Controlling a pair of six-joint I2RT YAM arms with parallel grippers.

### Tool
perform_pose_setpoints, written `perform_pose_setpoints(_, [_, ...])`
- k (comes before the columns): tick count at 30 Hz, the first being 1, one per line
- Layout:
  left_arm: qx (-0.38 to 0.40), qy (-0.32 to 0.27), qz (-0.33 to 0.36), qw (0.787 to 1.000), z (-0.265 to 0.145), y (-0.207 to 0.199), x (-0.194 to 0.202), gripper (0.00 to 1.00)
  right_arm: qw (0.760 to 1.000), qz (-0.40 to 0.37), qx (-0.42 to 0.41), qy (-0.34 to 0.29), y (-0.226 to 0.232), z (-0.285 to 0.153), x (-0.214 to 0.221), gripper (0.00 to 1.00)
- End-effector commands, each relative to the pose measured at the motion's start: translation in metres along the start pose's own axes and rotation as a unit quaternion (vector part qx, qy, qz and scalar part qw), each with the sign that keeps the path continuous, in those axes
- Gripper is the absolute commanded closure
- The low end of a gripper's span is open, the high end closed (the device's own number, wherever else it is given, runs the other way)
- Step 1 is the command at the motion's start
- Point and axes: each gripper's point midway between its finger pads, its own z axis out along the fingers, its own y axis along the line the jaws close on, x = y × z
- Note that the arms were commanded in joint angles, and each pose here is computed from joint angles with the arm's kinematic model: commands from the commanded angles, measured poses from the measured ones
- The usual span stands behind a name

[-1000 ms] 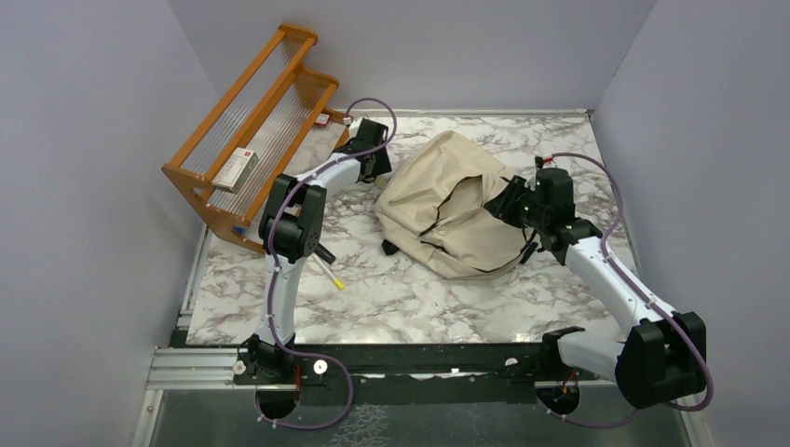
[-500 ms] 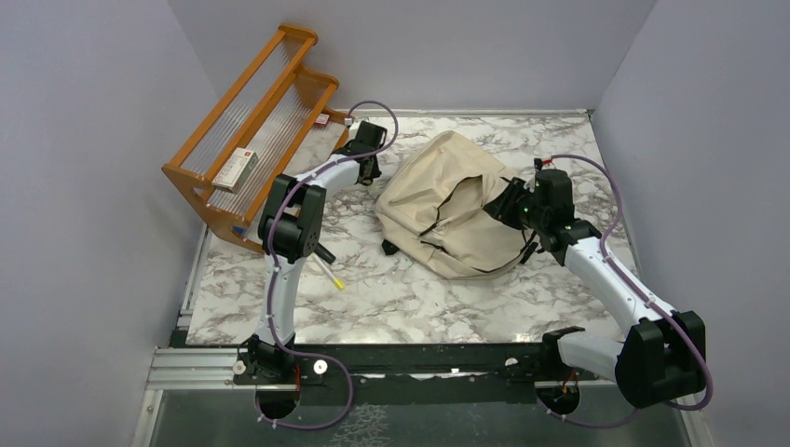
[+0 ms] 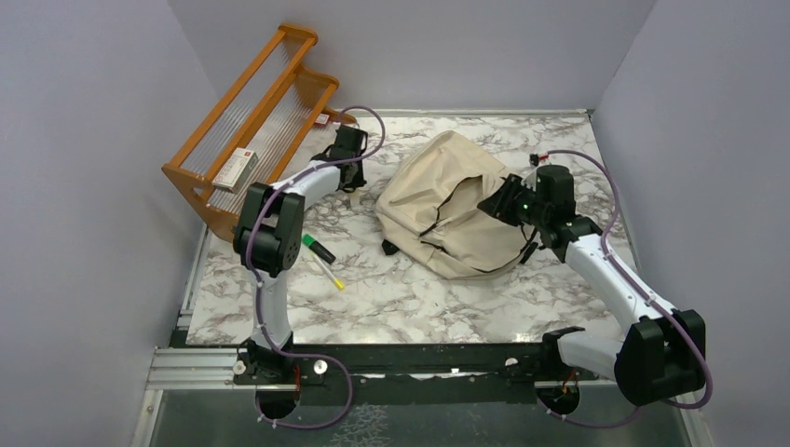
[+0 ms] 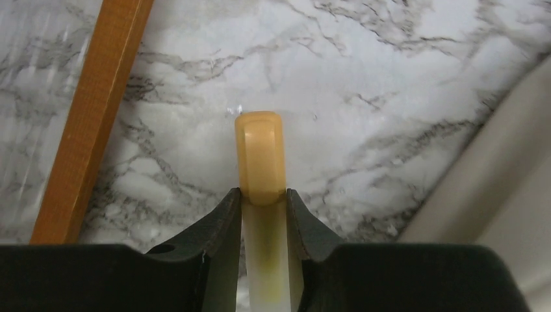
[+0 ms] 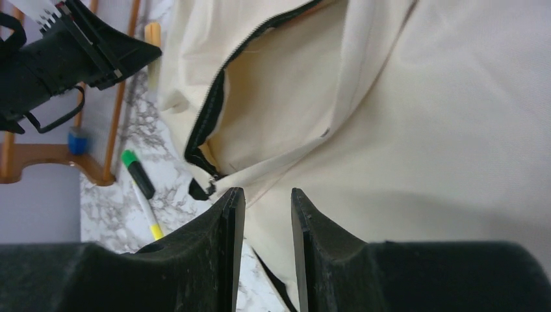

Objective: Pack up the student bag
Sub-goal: Pick up the stationery from the center of the board.

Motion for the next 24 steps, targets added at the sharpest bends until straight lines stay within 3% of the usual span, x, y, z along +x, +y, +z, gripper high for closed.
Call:
perform_pose_setpoints(1, [0.105, -0.081, 0.005, 0.991, -0.077, -0.028, -0.051, 0.87, 0.996, -0.002, -0.087, -0.006, 0.046, -0.010, -0.022, 0.63])
perform_pose_setpoints(9, [0.273, -0.136, -0.062, 0.950, -0.176, -0.068, -0.067, 1.00, 0.980, 0.021, -0.200, 0.006, 0.107, -0.016, -0.039, 0.62])
perform_pose_setpoints(15, [0.356, -0.158, -0.112, 0.914, -0.231, -0.103, -0.065, 1.00, 0.968, 0.005, -0.250, 0.007, 0.160, -0.009, -0.032, 0.58])
perform_pose_setpoints(24, [0.426, -0.164, -0.131, 0.880, -0.271, -0.151, -0.055, 1.00, 0.962, 0.023, -0.272, 0.008, 0.194, 0.002, -0.019, 0.52])
